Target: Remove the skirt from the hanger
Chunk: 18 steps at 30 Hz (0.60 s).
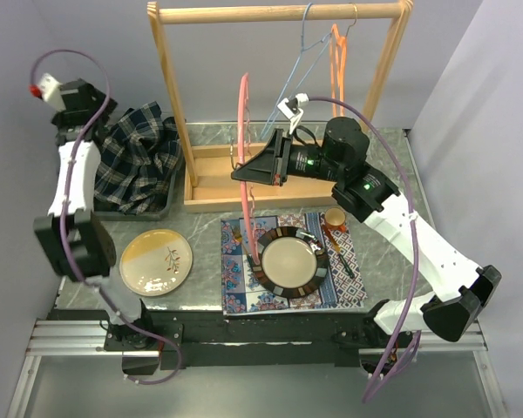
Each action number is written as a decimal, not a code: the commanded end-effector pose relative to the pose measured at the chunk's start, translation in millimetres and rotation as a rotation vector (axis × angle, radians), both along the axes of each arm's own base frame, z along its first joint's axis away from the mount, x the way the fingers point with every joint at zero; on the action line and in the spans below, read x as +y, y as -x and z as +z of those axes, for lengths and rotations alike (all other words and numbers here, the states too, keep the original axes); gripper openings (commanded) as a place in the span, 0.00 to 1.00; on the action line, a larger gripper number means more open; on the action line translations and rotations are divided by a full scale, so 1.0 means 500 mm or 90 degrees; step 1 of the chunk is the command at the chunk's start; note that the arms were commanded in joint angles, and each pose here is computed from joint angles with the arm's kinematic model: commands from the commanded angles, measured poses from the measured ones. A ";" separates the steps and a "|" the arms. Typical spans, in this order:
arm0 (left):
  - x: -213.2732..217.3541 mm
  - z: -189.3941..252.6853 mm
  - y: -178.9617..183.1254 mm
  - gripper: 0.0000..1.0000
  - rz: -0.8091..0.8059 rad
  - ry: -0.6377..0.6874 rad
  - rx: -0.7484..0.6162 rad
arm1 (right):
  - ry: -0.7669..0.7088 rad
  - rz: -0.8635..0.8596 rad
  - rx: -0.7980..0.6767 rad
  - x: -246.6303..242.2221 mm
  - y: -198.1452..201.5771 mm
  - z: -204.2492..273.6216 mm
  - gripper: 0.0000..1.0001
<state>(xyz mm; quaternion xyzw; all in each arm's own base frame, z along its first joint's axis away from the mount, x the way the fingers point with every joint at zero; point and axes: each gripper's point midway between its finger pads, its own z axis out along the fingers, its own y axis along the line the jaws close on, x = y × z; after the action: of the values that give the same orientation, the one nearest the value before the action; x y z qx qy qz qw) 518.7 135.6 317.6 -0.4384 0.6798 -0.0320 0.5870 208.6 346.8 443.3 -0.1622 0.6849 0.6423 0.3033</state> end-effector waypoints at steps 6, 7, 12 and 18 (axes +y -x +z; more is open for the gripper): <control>-0.096 -0.513 -0.006 0.79 -0.091 0.149 0.271 | -0.008 -0.035 -0.077 0.004 -0.033 0.047 0.00; -0.095 -0.537 0.016 0.77 -0.074 0.161 0.319 | -0.002 -0.036 -0.073 0.007 -0.038 0.043 0.00; -0.048 -0.439 0.019 0.81 -0.016 0.102 0.309 | 0.004 -0.048 -0.070 0.000 -0.036 0.060 0.00; -0.026 -0.185 0.041 0.90 0.001 0.038 0.231 | -0.042 -0.034 -0.055 0.006 -0.031 0.091 0.00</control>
<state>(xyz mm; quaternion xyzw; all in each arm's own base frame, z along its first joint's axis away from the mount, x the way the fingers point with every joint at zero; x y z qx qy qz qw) 526.7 110.7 127.0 -0.4633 0.7949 0.0005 0.3917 231.1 354.8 437.1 -0.1509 0.7093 0.6125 0.3147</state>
